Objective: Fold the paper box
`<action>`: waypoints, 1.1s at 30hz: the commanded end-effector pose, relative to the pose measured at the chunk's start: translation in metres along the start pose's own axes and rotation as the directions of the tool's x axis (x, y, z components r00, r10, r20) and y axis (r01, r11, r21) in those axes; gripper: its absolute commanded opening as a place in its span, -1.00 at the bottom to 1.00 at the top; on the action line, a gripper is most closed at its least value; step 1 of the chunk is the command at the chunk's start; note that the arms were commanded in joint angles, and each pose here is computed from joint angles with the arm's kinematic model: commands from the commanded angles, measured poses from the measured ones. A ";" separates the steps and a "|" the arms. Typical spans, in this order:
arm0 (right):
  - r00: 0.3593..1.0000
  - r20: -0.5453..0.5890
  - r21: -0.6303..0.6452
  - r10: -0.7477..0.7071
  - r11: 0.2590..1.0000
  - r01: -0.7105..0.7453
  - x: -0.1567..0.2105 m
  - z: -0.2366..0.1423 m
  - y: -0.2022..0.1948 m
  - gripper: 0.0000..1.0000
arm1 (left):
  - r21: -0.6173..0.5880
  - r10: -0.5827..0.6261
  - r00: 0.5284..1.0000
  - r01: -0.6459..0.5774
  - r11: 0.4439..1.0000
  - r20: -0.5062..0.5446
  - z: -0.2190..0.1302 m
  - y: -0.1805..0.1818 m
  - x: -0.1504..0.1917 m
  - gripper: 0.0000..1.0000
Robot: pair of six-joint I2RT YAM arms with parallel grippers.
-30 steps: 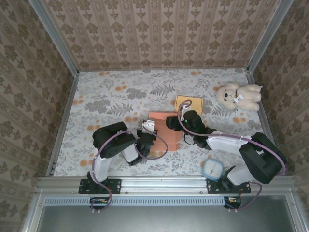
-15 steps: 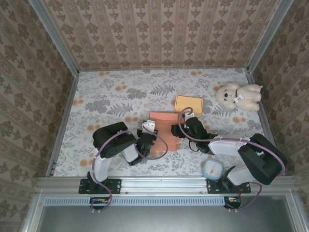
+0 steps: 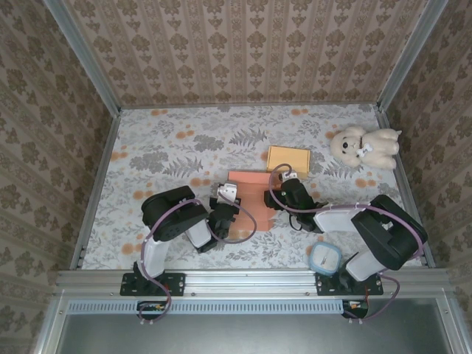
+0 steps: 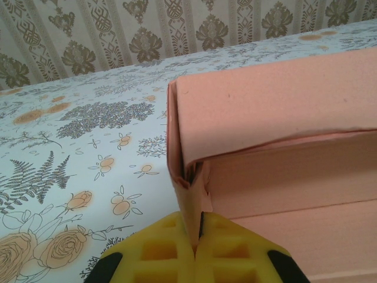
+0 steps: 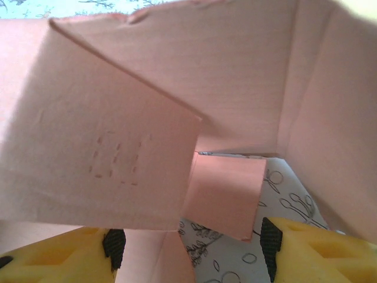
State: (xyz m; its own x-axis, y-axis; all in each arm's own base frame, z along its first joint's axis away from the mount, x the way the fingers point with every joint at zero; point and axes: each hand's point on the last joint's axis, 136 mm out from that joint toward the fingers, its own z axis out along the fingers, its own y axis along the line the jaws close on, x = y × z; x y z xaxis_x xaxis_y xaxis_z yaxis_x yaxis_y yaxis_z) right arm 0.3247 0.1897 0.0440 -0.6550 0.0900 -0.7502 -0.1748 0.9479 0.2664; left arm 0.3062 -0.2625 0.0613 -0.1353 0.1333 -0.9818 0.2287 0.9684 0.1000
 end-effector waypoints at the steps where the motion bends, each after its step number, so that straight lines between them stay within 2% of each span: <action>1: 0.999 0.049 -0.101 -0.001 0.995 0.005 -0.017 0.004 0.021 0.30 | 0.040 0.150 0.981 -0.146 0.989 -0.127 -0.005 -0.002 0.046 -1.00; 7: 0.998 0.067 -0.224 0.002 0.974 0.014 -0.019 0.002 0.046 0.27 | 0.040 0.147 0.981 -0.143 0.989 -0.127 -0.005 -0.002 0.045 -1.00; 13: 1.000 0.026 -0.261 0.017 0.965 -0.010 -0.006 0.014 0.057 0.26 | 0.040 0.149 0.981 -0.145 0.989 -0.126 -0.005 -0.003 0.045 -1.00; 20: 0.999 0.021 -0.262 0.028 0.965 -0.021 -0.002 0.013 0.055 0.25 | 0.038 0.152 0.980 -0.148 0.988 -0.127 -0.005 -0.002 0.045 -1.00; 33: 0.996 0.020 -0.165 -0.087 0.982 0.089 0.006 -0.044 0.025 0.26 | 0.040 0.150 0.980 -0.146 0.988 -0.127 -0.004 -0.003 0.045 -1.00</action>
State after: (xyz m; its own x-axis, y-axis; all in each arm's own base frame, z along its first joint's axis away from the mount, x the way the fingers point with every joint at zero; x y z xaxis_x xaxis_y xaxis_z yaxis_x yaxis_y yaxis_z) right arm 0.2952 0.2127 0.0718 -0.6243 0.0618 -0.7788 -0.3489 0.8699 0.3487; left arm 0.3070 -0.2638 0.0612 -0.1339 0.1321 -0.9821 0.2290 0.9684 0.0990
